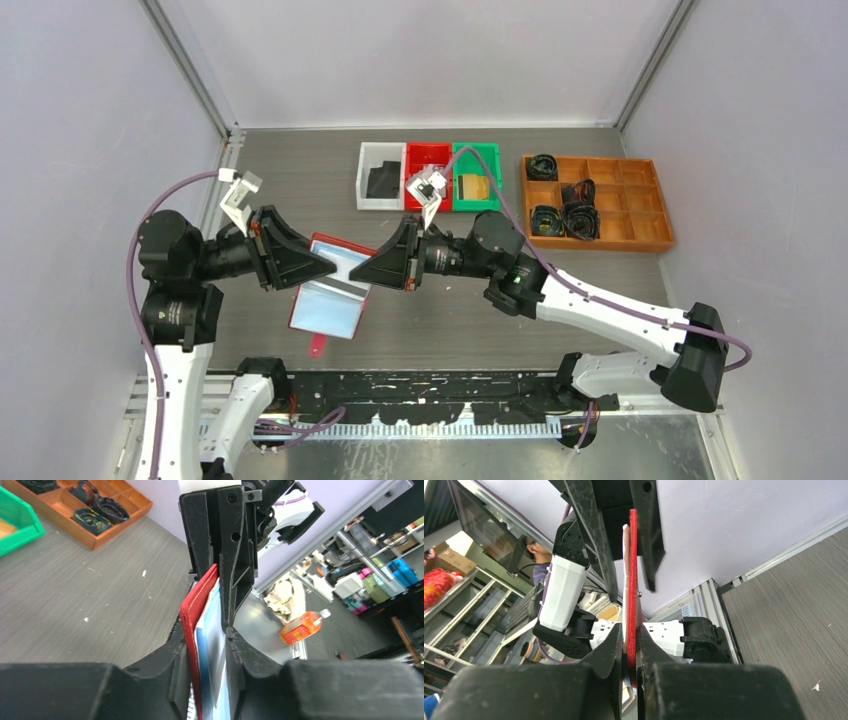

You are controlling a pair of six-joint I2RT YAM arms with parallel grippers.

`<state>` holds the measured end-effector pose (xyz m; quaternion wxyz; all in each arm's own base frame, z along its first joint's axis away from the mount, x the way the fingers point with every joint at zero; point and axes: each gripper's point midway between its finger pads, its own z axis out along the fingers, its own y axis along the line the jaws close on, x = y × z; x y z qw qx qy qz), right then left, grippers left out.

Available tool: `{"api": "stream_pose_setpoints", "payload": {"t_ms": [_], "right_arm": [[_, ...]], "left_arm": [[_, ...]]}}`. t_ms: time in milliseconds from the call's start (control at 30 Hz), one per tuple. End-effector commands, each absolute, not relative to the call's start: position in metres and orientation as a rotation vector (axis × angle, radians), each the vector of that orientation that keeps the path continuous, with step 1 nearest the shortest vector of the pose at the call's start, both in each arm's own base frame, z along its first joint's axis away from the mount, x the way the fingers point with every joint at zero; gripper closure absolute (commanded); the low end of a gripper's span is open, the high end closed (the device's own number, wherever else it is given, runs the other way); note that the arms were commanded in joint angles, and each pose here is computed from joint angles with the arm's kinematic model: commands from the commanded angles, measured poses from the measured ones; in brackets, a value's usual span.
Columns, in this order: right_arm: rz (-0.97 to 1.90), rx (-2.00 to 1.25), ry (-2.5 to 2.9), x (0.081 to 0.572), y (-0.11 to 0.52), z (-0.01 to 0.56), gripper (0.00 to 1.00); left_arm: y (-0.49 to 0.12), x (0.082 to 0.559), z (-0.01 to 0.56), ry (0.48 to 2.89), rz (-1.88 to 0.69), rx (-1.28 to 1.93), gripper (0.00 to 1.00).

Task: Take the credit cards out of the card holder
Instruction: Remove the credit card from the card holder.

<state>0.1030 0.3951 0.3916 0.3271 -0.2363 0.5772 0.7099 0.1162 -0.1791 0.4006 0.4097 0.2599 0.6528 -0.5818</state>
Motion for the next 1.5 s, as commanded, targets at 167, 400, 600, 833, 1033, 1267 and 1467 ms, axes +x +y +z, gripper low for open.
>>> {"api": "stream_pose_setpoints", "payload": {"t_ms": [167, 400, 600, 833, 1033, 1267, 1467], "right_arm": [[1.724, -0.928, 1.697, 0.082, 0.381, 0.415, 0.99], [1.614, -1.16, 1.88, 0.078, 0.384, 0.387, 0.99], [1.448, -1.295, 1.971, 0.087, 0.382, 0.372, 0.99], [1.463, -1.348, 1.901, 0.091, 0.394, 0.389, 0.99], [1.481, -1.406, 1.886, 0.087, 0.395, 0.389, 0.95], [1.759, -1.141, 1.724, 0.093, 0.395, 0.409, 0.59], [1.946, -0.844, 1.501, 0.098, 0.378, 0.429, 0.65]], "left_arm": [[-0.179, 0.095, 0.383, 1.618, -1.492, 0.827, 0.33], [-0.179, 0.096, 0.371, 1.627, -1.591, 0.874, 0.37], [-0.181, 0.103, 0.366, 1.644, -1.62, 0.871, 0.44], [-0.188, 0.099, 0.346, 1.661, -1.64, 0.909, 0.57], [-0.188, 0.1, 0.324, 1.717, -1.533, 0.972, 0.86], [-0.188, 0.11, 0.331, 1.724, -1.466, 0.962, 1.0], [-0.192, 0.123, 0.359, 1.645, -1.423, 0.821, 1.0]]}}
